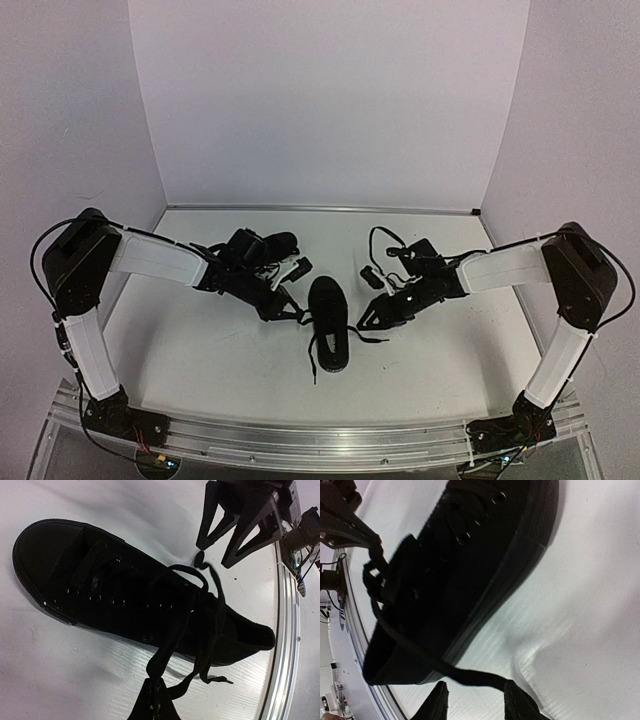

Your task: Tie the shoes

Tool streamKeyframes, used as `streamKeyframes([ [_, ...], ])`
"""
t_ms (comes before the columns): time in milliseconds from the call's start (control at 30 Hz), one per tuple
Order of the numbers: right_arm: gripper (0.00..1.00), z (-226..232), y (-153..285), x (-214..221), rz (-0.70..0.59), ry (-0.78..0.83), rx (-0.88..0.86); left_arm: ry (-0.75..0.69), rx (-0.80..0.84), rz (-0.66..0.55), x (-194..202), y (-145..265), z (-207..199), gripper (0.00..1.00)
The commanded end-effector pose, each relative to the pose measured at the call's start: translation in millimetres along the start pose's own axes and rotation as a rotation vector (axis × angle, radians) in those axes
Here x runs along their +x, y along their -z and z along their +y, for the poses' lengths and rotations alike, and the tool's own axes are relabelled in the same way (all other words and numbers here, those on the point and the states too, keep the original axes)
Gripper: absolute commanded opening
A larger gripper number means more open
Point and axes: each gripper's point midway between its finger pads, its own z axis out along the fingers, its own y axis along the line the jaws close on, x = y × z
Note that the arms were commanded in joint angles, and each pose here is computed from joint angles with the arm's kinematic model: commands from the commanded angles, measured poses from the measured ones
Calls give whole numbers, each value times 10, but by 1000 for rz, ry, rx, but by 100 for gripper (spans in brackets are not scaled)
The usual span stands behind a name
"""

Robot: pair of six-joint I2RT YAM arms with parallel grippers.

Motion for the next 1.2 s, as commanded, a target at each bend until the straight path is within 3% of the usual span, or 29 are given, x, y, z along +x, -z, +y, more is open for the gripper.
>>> streamKeyframes([
  [0,43,421,279,-575,-121,74,-92,-52,-2,-43,-118,-38,-30,0],
  [133,45,488,282,-813,-127,68,-96,-73,-10,-51,-132,-34,-47,0],
  [300,41,454,97,-935,-86,50,-77,-83,-15,-54,-133,-24,-66,0],
  [867,26,493,-287,-791,27,65,-87,-103,-42,-57,-154,11,-68,0],
  [1000,22,439,-348,-769,43,59,-71,-106,-43,-56,-155,10,-66,0],
  [1167,9,417,-338,-757,47,60,-54,-110,-48,-54,-161,14,-59,0],
])
